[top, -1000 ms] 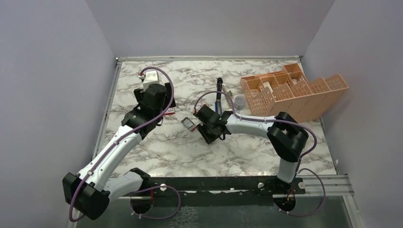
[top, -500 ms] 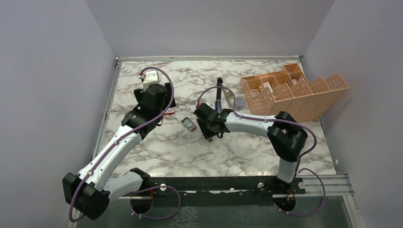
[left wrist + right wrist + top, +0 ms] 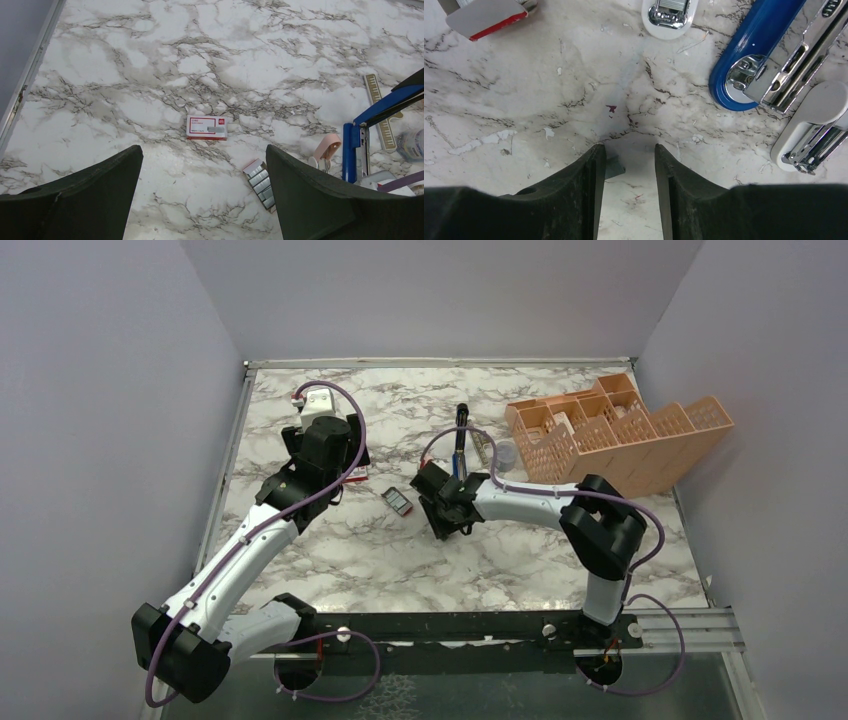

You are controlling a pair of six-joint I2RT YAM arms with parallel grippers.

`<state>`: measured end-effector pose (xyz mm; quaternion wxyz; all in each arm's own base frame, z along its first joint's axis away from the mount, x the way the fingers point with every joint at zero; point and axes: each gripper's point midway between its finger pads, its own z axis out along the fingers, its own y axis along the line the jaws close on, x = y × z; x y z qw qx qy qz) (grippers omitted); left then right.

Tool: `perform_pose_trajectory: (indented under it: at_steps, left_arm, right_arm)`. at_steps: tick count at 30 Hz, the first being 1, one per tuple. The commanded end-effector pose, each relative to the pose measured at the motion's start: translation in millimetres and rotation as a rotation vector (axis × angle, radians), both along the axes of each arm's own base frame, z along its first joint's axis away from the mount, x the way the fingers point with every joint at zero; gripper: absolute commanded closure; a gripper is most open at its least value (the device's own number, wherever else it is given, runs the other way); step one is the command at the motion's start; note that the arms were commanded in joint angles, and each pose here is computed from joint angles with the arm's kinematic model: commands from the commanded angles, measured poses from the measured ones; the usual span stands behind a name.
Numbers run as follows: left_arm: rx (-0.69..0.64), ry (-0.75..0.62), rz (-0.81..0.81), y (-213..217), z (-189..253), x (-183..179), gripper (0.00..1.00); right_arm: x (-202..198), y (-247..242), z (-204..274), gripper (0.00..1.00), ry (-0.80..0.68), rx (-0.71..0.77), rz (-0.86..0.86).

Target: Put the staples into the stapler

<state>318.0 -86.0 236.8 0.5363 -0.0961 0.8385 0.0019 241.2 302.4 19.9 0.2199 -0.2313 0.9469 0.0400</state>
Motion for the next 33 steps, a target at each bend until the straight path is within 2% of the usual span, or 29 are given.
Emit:
perform_pose_trajectory:
  at_steps: [1, 14, 18, 24, 33]
  left_arm:
    - [-0.021, -0.007, -0.008, -2.6, -0.6, 1.0, 0.07]
    - [-0.025, -0.004, -0.012, -3.9, -1.8, 1.2, 0.07]
    - [-0.024, -0.003, -0.013, -4.0, -2.2, 1.3, 0.07]
    - [-0.024, -0.003, -0.013, -4.1, -2.1, 1.2, 0.07]
    - [-0.022, -0.003, -0.012, -4.1, -1.8, 1.9, 0.07]
  right_arm:
    - [-20.4, -18.3, -10.2, 0.54, 0.064, -0.044, -0.003]
    - [-42.9, -23.8, -8.8, 0.54, 0.154, -0.019, -0.024]
    - [-46.0, -22.3, -10.7, 0.59, 0.171, -0.008, -0.036]
    - [-40.5, -15.9, -10.8, 0.72, 0.154, 0.008, -0.028]
    - [-27.4, -10.3, -8.5, 0.67, 0.115, -0.007, -0.038]
